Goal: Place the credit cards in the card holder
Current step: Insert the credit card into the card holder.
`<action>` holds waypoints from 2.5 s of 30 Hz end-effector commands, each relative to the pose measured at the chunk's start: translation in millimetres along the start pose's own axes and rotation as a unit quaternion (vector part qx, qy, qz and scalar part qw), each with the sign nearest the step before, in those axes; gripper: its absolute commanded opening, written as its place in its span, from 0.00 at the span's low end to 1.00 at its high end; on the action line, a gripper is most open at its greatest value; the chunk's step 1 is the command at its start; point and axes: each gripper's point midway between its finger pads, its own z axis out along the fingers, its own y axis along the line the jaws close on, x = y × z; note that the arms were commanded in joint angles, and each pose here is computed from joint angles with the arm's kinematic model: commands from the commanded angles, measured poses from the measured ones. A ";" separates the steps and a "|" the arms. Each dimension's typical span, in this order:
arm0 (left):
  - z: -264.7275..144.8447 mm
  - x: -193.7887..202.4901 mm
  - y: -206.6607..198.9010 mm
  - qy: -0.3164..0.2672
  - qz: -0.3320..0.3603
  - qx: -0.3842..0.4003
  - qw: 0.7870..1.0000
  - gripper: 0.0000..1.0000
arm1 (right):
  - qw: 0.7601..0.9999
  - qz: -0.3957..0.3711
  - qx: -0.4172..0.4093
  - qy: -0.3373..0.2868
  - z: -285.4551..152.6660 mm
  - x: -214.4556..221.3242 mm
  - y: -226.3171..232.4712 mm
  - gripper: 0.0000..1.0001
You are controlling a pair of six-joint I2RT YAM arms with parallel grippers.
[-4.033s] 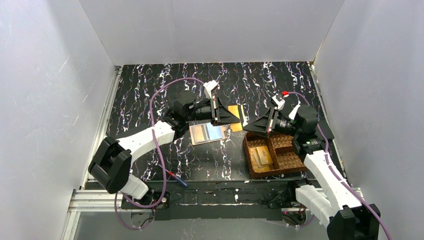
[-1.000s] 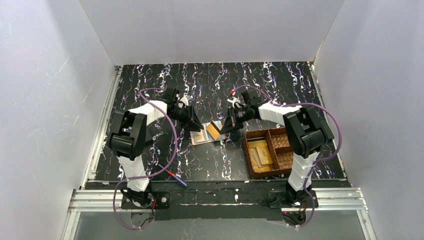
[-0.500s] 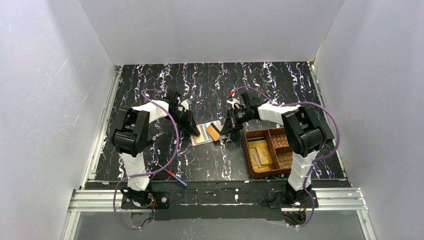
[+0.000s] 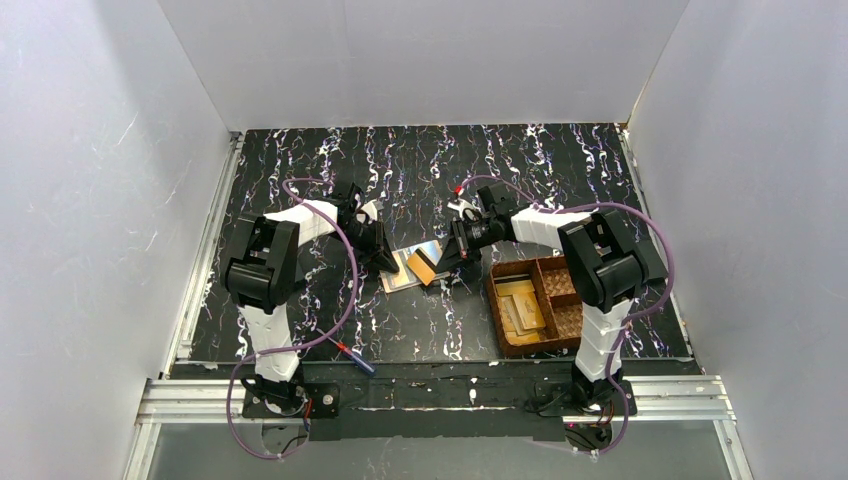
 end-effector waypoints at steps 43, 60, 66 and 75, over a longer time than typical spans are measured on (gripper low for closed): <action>3.9 5.1 22.9 0.008 0.000 -0.041 0.999 0.07 | 1.000 -0.020 0.016 0.011 -6.0 12.4 0.2 0.01; 3.6 4.7 21.0 0.007 0.002 -0.035 0.999 0.06 | 0.999 -0.044 0.012 -0.015 -17.3 4.2 23.5 0.01; 4.7 4.3 20.4 0.008 0.001 -0.033 0.999 0.05 | 0.999 -0.027 0.021 0.008 -8.1 12.3 8.1 0.01; 4.9 4.9 20.7 0.009 0.000 -0.032 0.999 0.05 | 0.999 -0.020 0.024 0.020 -1.1 18.6 0.2 0.01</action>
